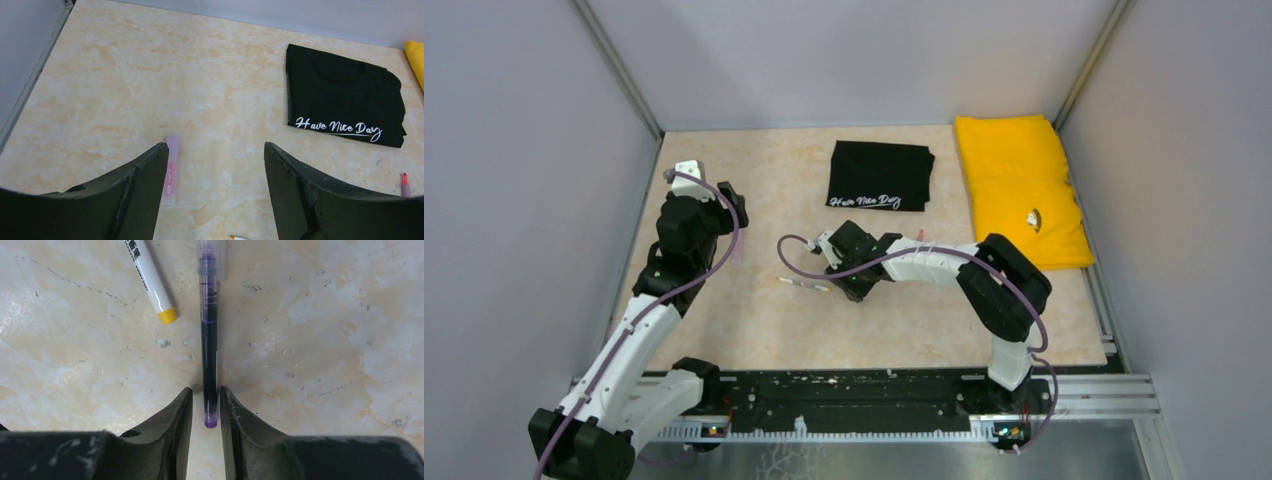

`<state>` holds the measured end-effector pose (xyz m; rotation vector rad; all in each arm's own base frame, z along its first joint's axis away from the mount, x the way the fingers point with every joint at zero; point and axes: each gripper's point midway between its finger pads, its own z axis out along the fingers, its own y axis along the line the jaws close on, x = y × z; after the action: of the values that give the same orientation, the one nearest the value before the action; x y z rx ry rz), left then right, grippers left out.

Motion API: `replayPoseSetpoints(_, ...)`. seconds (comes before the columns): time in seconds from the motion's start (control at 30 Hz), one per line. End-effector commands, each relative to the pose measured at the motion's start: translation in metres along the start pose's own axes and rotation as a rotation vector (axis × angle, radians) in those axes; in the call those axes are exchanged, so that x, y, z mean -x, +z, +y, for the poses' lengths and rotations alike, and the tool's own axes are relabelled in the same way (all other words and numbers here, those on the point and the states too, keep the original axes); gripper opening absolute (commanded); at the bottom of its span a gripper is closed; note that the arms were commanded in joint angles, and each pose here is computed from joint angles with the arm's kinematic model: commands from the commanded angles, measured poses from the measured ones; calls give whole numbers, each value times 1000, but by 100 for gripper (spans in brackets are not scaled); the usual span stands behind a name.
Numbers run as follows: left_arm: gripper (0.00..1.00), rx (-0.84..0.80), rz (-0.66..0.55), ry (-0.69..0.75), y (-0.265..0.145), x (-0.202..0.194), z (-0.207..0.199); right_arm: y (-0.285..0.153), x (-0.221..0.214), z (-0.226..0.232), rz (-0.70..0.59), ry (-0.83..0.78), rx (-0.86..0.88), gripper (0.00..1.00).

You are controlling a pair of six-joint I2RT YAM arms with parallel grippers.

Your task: Insert the pens into the pen caps

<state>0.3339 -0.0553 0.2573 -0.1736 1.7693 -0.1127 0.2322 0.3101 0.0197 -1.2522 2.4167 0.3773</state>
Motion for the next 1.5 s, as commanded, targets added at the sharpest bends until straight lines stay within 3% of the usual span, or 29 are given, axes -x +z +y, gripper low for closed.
replayPoseSetpoints(0.0, 76, -11, -16, -1, -1, 6, -2, 9, -15, -8, 67, 4, -35, 24)
replayPoseSetpoints(0.2, 76, -33, -4, -9, 0, 3, -7, 1, -17, -6, 32, 23, -36, 15)
replayPoseSetpoints(0.37, 76, -92, 6, -39, -2, 0, -17, -11, -7, 1, -37, 29, -6, 0)
replayPoseSetpoints(0.63, 77, -254, 78, -162, -17, -8, -49, -40, 12, 9, -210, 108, 37, 0)
replayPoseSetpoints(0.97, 79, -597, 168, -398, -38, -9, -114, -102, 44, 12, -572, 207, 81, 0)
replayPoseSetpoints(1.17, 80, -795, 180, -426, -56, -1, -142, -143, 64, 19, -786, 266, 139, 0)
replayPoseSetpoints(1.47, 76, -970, 265, -414, -70, -15, -162, -183, 99, 31, -935, 268, 225, 0)
